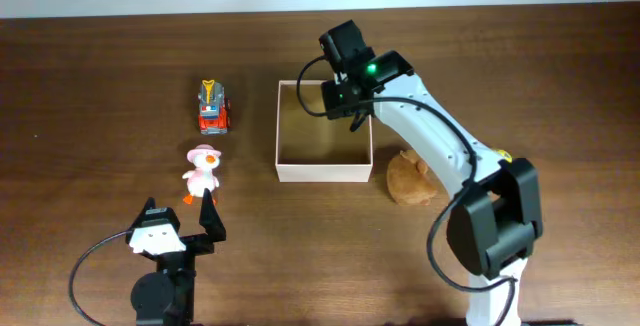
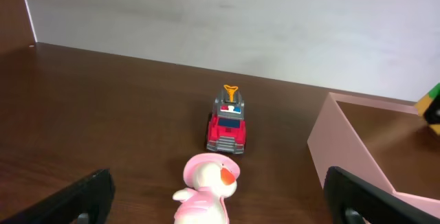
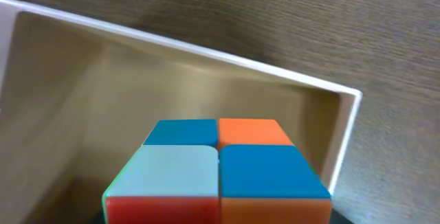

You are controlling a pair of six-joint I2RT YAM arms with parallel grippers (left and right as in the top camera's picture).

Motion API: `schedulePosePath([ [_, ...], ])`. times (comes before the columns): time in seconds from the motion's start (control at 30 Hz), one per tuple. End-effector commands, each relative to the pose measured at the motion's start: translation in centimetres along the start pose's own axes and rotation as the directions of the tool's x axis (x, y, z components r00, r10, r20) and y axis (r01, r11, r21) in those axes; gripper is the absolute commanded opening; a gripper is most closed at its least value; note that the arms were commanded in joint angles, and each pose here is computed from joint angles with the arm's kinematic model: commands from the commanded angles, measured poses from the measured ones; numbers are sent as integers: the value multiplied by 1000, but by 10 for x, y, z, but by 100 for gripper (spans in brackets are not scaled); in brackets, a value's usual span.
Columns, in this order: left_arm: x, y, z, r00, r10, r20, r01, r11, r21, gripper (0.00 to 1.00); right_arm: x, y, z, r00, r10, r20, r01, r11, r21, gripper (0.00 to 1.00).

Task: Pack container
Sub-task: 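Carry the cube with right gripper over the box, then lower cube into box corner and open right gripper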

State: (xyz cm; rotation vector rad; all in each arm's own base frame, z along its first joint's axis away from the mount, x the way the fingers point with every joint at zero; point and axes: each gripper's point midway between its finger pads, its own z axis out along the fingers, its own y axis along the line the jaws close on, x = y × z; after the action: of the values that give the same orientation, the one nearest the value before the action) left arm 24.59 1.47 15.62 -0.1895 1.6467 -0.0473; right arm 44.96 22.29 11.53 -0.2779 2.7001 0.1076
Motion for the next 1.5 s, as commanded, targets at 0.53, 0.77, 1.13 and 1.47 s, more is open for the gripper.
schedulePosePath([
  [0.53,1,-1,0,1000,16,1,-16,1000,9,99,0,-21,34,1000,14,-9,-12,992,124,50],
  [0.77,1,-1,0,1000,15,1,-15,1000,9,99,0,-24,34,1000,19,-10,-17,992,126,60],
  [1.13,1,-1,0,1000,15,1,-15,1000,9,99,1,-24,34,1000,19,-13,-17,992,126,60],
  [1.47,1,-1,0,1000,15,1,-15,1000,9,99,11,-2,30,998,-28,-60,30,999,22,53],
])
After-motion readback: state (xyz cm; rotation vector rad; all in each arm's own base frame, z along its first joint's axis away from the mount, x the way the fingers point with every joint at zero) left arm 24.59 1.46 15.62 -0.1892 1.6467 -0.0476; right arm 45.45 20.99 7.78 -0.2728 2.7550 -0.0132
